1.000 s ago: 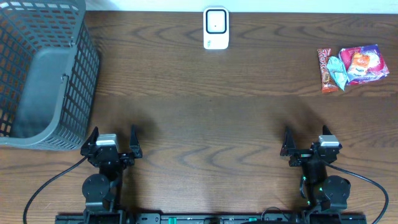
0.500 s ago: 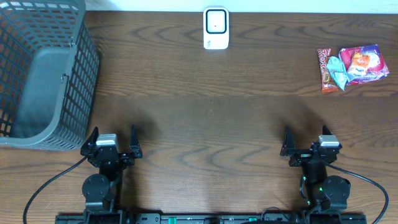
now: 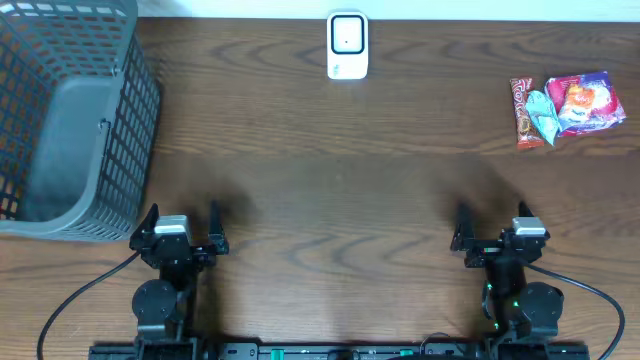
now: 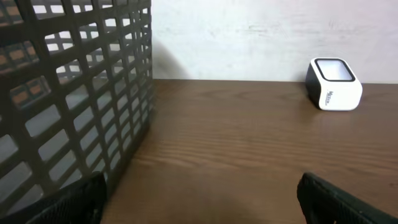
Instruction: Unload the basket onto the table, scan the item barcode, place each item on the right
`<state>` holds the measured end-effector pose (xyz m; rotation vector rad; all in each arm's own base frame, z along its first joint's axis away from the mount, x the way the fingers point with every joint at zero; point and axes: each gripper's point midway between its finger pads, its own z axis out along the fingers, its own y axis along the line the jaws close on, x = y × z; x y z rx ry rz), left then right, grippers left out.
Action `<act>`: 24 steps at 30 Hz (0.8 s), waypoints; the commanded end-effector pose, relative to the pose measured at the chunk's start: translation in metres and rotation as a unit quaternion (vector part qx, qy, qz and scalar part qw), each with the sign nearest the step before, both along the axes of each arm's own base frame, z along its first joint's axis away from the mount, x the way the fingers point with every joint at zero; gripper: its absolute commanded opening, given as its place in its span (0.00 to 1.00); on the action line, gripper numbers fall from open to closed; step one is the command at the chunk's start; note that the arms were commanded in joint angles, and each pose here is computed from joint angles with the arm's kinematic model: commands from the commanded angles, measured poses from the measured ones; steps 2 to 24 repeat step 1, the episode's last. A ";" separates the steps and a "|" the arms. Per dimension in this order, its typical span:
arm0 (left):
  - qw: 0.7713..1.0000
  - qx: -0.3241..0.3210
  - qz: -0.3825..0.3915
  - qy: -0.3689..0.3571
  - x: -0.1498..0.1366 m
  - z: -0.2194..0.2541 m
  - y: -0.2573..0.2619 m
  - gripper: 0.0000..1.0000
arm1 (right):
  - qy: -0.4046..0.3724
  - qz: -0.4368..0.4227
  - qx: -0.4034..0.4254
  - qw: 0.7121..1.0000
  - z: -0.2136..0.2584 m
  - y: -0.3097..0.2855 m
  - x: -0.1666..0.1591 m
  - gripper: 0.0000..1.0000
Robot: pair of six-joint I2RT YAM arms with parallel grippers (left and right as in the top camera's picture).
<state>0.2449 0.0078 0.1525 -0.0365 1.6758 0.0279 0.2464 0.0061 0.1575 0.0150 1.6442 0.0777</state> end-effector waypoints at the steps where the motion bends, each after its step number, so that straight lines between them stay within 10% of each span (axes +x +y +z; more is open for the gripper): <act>1: 1.000 0.009 0.006 0.026 -0.001 -0.016 0.003 0.98 | -0.001 0.004 -0.006 1.000 0.000 0.002 0.000 0.99; 24: 1.000 0.009 0.006 0.026 -0.001 -0.016 0.003 0.98 | -0.001 0.004 -0.006 1.000 0.000 0.002 0.000 0.99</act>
